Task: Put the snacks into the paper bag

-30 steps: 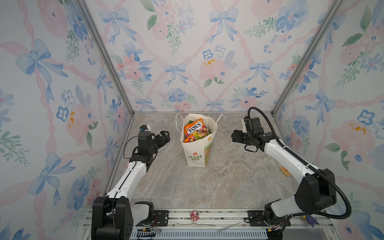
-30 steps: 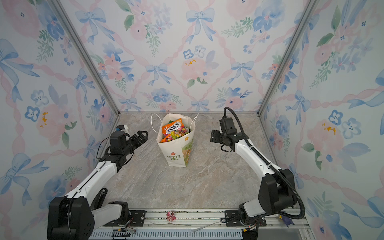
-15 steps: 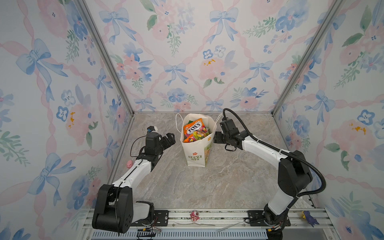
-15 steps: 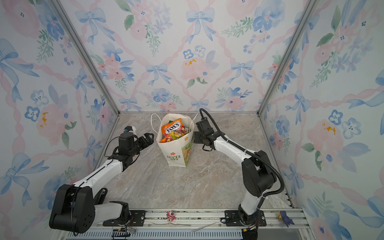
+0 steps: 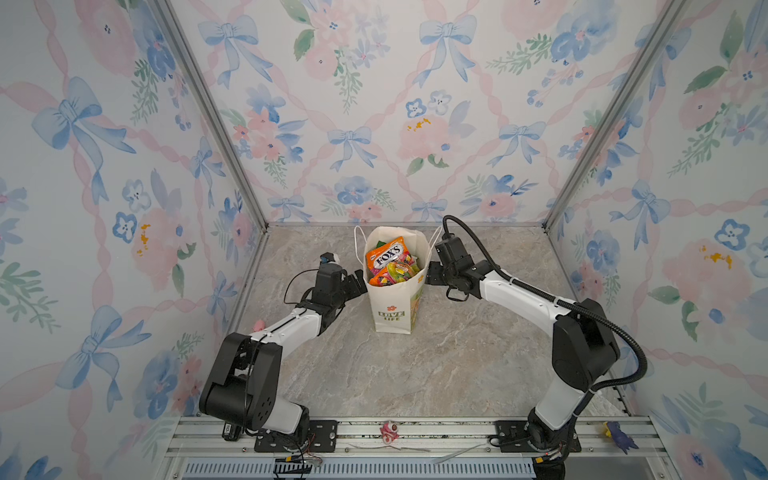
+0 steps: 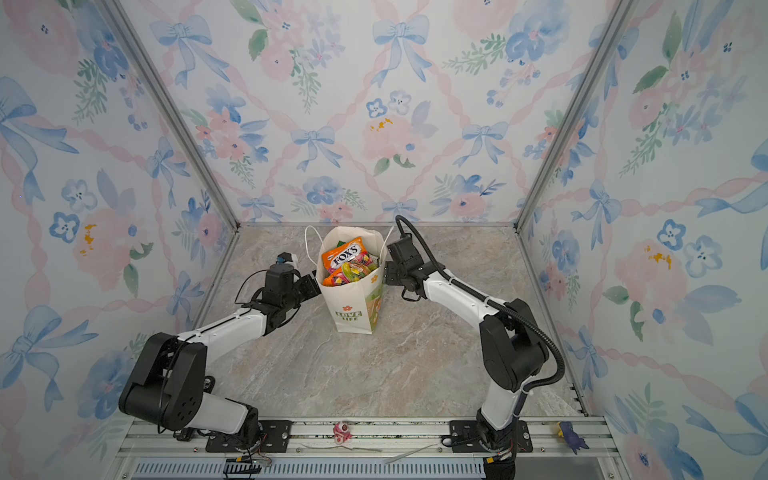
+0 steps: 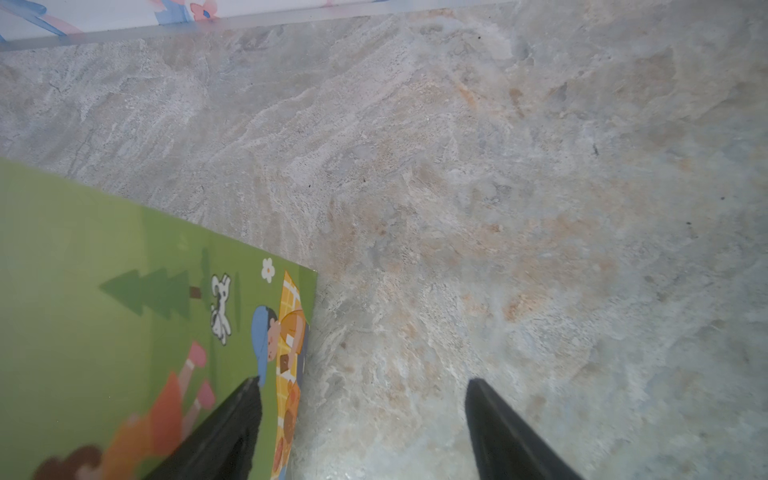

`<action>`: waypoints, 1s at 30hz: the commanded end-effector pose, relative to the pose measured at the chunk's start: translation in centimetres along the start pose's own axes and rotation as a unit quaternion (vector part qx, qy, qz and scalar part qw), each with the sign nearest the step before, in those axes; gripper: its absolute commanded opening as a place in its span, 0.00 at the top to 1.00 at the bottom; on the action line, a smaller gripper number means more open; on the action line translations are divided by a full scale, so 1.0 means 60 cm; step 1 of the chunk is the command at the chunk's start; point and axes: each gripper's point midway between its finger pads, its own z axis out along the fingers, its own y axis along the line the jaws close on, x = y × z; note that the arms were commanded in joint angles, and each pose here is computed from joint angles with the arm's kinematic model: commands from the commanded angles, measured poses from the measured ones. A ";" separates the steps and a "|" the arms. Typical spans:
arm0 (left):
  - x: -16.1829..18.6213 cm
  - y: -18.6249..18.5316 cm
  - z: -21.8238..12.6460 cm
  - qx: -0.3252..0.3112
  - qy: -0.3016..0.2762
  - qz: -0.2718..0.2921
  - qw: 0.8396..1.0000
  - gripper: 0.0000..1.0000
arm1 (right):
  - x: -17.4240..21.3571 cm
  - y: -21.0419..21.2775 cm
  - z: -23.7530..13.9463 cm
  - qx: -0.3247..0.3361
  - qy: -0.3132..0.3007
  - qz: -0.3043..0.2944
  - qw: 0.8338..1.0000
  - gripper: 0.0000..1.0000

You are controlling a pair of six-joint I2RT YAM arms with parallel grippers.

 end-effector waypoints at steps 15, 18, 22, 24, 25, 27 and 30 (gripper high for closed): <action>-0.002 -0.075 0.011 0.034 -0.012 0.040 0.999 0.02 | 0.009 0.061 0.003 0.001 0.003 -0.048 0.999 0.21; -0.013 -0.065 -0.004 0.019 -0.024 0.047 0.998 0.02 | -0.004 0.021 -0.013 0.017 -0.003 -0.038 0.999 0.21; -0.028 -0.046 -0.022 0.007 -0.032 0.040 0.999 0.02 | -0.020 -0.016 -0.036 0.023 -0.008 -0.036 0.999 0.21; -0.040 -0.033 -0.033 -0.002 -0.039 0.036 0.999 0.02 | -0.024 -0.027 -0.048 0.029 -0.008 -0.044 0.999 0.21; -0.048 -0.028 -0.038 -0.008 -0.044 0.035 0.998 0.02 | -0.026 -0.031 -0.053 0.032 -0.009 -0.045 0.998 0.21; -0.065 -0.017 -0.050 -0.016 -0.057 0.036 0.998 0.02 | -0.029 -0.038 -0.062 0.032 -0.012 -0.047 0.998 0.21; -0.086 -0.010 -0.063 -0.018 -0.069 0.032 0.997 0.02 | -0.035 -0.048 -0.073 0.037 -0.013 -0.055 0.998 0.20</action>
